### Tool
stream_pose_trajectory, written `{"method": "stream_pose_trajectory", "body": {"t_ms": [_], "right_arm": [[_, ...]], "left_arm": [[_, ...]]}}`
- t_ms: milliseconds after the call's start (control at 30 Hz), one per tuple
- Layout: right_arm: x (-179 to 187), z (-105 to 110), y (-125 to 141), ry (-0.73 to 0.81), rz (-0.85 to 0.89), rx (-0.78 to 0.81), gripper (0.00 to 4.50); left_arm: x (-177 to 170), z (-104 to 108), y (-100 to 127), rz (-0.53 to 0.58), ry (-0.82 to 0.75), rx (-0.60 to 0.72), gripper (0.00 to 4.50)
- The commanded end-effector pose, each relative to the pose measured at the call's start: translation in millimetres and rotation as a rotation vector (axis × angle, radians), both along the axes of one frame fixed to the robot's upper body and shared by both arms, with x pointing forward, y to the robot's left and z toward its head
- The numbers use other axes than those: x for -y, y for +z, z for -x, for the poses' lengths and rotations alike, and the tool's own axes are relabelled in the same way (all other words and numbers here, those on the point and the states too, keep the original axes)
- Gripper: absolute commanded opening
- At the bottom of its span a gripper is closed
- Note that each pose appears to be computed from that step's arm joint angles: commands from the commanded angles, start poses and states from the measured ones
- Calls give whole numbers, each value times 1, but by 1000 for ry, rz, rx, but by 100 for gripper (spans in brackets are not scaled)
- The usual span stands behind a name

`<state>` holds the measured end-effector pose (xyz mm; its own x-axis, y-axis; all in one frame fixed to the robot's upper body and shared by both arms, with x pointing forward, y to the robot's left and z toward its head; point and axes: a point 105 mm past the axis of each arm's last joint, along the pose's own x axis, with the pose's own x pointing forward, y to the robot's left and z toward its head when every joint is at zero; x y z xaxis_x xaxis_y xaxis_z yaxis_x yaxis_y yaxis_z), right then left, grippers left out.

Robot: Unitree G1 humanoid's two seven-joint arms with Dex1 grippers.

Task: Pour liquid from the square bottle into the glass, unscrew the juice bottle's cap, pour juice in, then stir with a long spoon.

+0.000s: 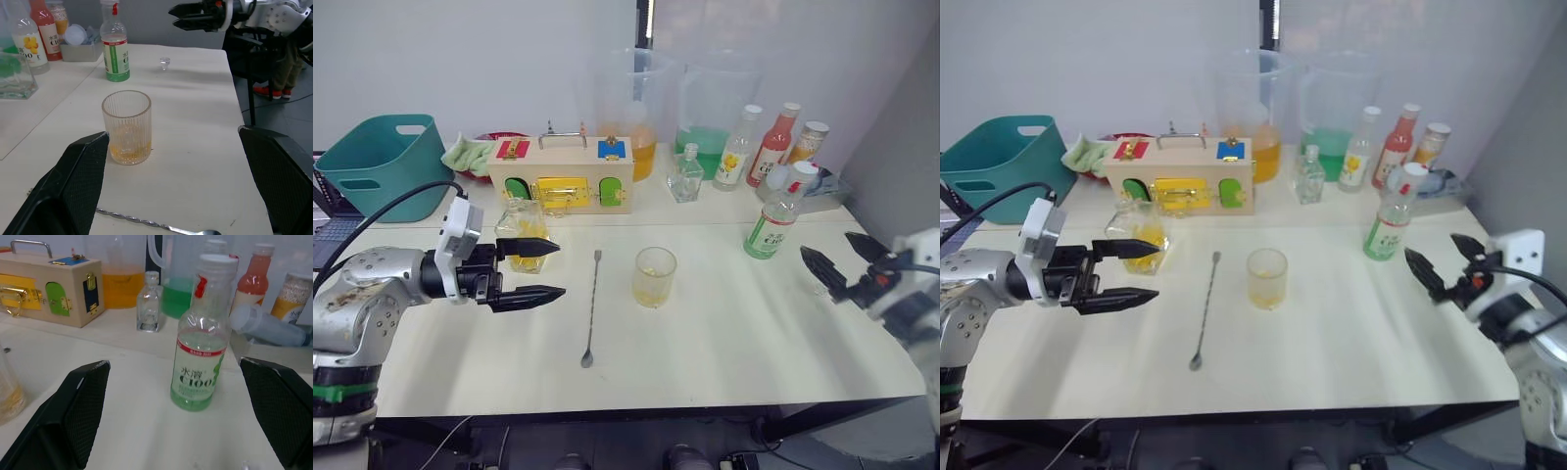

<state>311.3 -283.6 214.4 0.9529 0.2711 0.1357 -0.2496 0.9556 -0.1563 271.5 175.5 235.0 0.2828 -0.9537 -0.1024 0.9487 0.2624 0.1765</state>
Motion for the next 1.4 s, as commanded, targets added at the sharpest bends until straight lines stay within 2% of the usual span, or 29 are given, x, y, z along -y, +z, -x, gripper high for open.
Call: {"method": "stream_pose_trajectory", "body": {"t_ms": [33,200,367,533,800,933,967,1067,1133,1400], "right_arm": [[3,-23,7,-56,33,19,450],[17,-66,19,-138,27,28,450],[23,-91,34,-154,35,47,450],[16,-110,44,-92,48,34,450],[11,-124,48,-48,45,10,450],[6,-126,47,-8,32,4,336],[4,-126,47,3,30,5,290],[2,-126,47,21,25,7,193],[3,-125,50,26,23,15,142],[-2,-107,74,101,-23,102,135]], "left_arm": [[-5,9,19,41,74,82,446],[-10,23,18,99,165,90,446],[-10,29,30,180,219,114,446],[-17,32,28,179,277,128,446],[-21,33,24,176,323,152,446],[-20,34,20,169,326,147,450],[-20,34,19,167,325,145,450],[-19,35,18,167,323,144,450],[-18,33,18,170,311,140,450],[-11,24,12,151,248,95,450]]}}
